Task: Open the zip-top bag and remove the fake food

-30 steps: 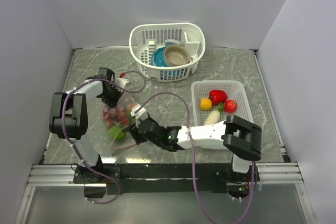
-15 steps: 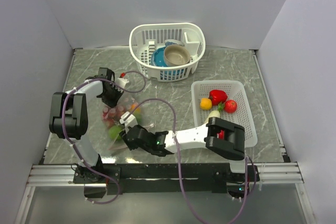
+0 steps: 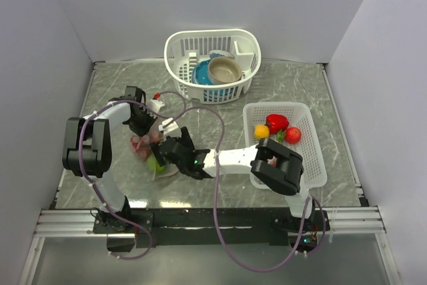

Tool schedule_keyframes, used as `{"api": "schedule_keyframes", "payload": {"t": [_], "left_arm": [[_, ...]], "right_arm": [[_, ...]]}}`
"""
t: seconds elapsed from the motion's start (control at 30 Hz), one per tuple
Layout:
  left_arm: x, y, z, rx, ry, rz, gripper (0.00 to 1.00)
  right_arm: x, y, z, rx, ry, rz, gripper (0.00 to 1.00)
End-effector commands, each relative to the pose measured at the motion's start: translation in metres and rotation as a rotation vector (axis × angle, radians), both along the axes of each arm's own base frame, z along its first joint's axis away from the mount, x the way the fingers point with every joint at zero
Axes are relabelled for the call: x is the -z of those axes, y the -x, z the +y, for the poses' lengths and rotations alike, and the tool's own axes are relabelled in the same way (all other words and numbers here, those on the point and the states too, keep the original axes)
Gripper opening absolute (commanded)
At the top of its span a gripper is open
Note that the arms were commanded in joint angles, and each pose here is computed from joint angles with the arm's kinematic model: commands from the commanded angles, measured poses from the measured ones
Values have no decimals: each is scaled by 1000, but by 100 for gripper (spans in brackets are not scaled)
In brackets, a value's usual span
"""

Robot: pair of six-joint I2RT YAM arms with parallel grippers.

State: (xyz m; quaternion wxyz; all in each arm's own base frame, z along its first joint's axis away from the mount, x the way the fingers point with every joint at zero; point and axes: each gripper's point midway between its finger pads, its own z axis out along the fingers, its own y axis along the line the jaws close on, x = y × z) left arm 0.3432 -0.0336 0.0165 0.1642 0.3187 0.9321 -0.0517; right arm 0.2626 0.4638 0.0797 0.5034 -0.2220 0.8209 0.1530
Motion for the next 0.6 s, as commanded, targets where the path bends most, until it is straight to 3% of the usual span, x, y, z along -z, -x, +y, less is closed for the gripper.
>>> {"api": "schedule_keyframes", "payload": {"t": [0.0,0.23,0.47,0.57], "left_arm": [[25,42,9,31,-32,165,1],[26,45,8,45,-24,181,1],[27,46,5,48,-10,185,1],[27,47,5,52,-10,185,1]], "right_arm": [[-3,-19,11,30,-23,-11,100],[35,-5,20,-9,12,101,99],[64,8,2,12,37,170,85],[83,13,-10,31,81,207,84]]}}
